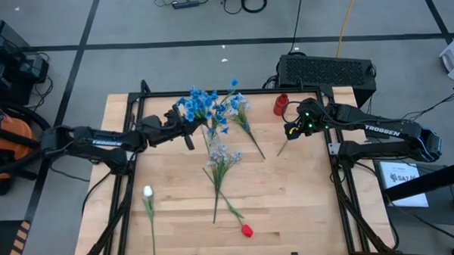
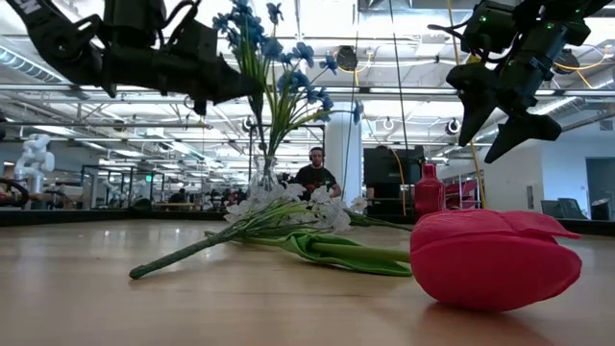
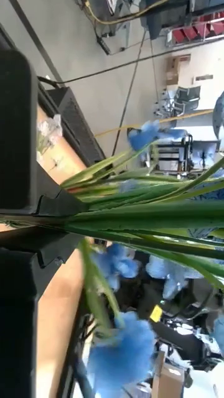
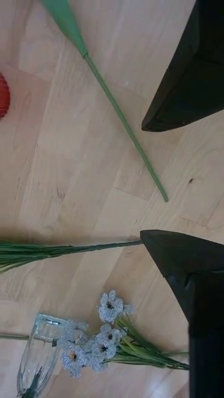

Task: Sort flowers into vase by color
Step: Put the blue flowers into the transparent vase

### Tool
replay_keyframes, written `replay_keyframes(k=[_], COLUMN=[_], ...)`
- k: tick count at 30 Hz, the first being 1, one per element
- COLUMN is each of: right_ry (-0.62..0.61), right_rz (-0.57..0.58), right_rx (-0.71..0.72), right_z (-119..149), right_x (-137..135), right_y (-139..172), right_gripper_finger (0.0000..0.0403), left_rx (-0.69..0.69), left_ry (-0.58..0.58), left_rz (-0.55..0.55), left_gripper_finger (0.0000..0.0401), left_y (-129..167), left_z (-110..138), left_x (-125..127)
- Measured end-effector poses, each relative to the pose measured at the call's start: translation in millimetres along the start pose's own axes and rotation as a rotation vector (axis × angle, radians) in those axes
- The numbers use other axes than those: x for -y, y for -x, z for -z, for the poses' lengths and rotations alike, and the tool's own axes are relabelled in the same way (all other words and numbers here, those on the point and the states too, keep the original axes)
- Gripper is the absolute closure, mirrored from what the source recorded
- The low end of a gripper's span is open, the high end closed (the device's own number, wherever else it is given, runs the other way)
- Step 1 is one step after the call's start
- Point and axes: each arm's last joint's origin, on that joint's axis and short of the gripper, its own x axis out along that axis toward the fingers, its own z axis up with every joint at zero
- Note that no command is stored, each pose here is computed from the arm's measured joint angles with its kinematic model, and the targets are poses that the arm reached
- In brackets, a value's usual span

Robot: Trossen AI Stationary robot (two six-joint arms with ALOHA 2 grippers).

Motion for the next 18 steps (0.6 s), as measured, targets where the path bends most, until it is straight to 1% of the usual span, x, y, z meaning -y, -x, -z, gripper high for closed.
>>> replay_keyframes(k=[9, 15, 18], right_ry=[0.000, 0.002, 0.004], right_rz=[-0.001, -0.002, -0.002], right_rx=[0.000, 0.000, 0.000], right_z=[0, 0, 0], right_x=[0, 0, 0], right_y=[0, 0, 0], right_gripper_finger=[0.0140, 0.0140, 0.0140], left_rx=[-0.121, -0.125, -0.126], left_ry=[-0.014, -0.016, -0.007], left_rz=[-0.025, -0.010, -0.010], left_gripper_finger=[0.0388, 0.0387, 0.0377], left_y=[-10, -13, -13], left_z=[28, 33, 33], left_x=[6, 10, 10])
